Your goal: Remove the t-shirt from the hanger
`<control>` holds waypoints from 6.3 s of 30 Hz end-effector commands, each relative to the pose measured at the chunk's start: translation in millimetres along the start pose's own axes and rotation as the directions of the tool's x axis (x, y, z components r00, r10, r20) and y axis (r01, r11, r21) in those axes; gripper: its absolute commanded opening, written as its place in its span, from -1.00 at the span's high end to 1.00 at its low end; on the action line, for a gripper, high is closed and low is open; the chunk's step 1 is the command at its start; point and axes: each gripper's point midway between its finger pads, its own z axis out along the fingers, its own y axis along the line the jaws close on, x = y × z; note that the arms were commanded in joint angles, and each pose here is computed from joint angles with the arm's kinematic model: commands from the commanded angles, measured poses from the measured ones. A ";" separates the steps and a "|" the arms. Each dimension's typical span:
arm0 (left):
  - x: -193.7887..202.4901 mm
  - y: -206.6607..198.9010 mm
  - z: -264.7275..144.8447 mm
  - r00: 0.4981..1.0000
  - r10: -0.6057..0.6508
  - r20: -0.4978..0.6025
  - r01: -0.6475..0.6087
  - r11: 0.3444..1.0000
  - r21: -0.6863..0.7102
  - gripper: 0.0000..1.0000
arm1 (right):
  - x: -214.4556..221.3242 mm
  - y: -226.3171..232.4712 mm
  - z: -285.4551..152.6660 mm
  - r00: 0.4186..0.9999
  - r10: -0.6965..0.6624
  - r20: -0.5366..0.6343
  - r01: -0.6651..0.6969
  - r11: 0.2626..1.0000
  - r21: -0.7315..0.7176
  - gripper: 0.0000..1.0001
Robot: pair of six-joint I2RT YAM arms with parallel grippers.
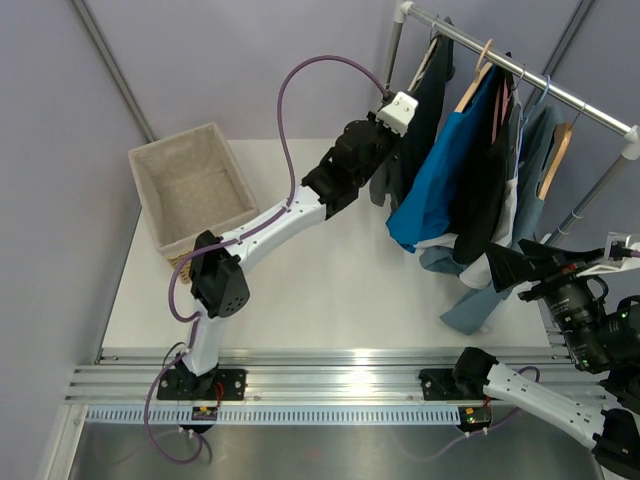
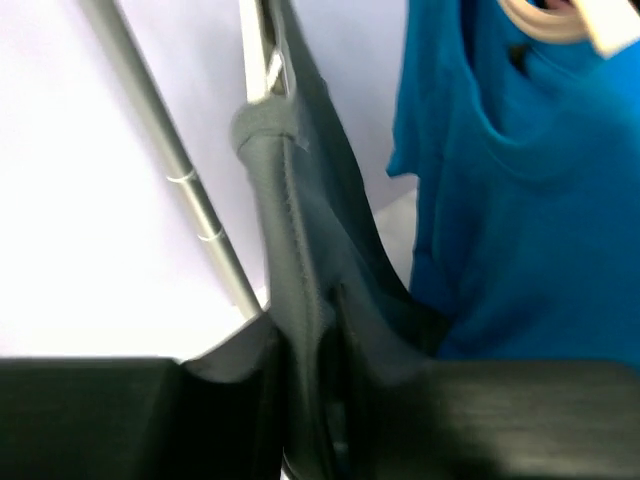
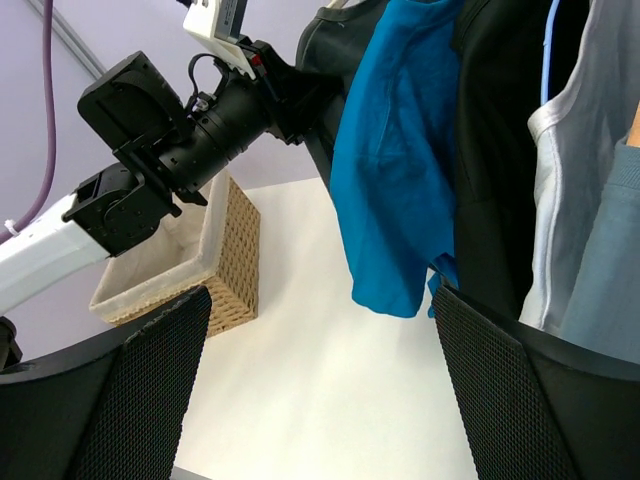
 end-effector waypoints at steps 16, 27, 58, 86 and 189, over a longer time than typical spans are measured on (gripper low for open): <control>-120.4 48.1 -50.1 0.951 -0.013 0.307 0.045 0.995 -0.095 1.00 | -6.1 8.0 4.2 1.000 0.006 0.021 -0.006 1.000 -0.025 -0.99; -136.7 69.0 -74.9 0.946 -0.001 0.323 0.056 0.985 -0.162 1.00 | -21.0 1.6 -5.0 0.995 0.047 0.091 -0.044 0.999 -0.032 -0.99; -45.3 105.3 -273.4 0.992 -0.114 0.051 0.121 0.979 -0.162 1.00 | 37.6 120.2 74.7 0.981 -0.149 -0.128 0.101 0.940 -0.325 -0.96; -13.0 11.6 -366.1 0.895 -0.426 -0.134 0.445 0.833 0.329 1.00 | 65.6 187.5 160.9 0.978 -0.194 -0.078 0.151 0.914 -0.377 -0.50; 87.0 33.7 -354.3 0.821 -0.497 -0.282 0.511 0.859 -0.026 -0.03 | 76.8 166.4 185.4 0.963 -0.091 -0.253 -0.007 0.933 -0.360 1.00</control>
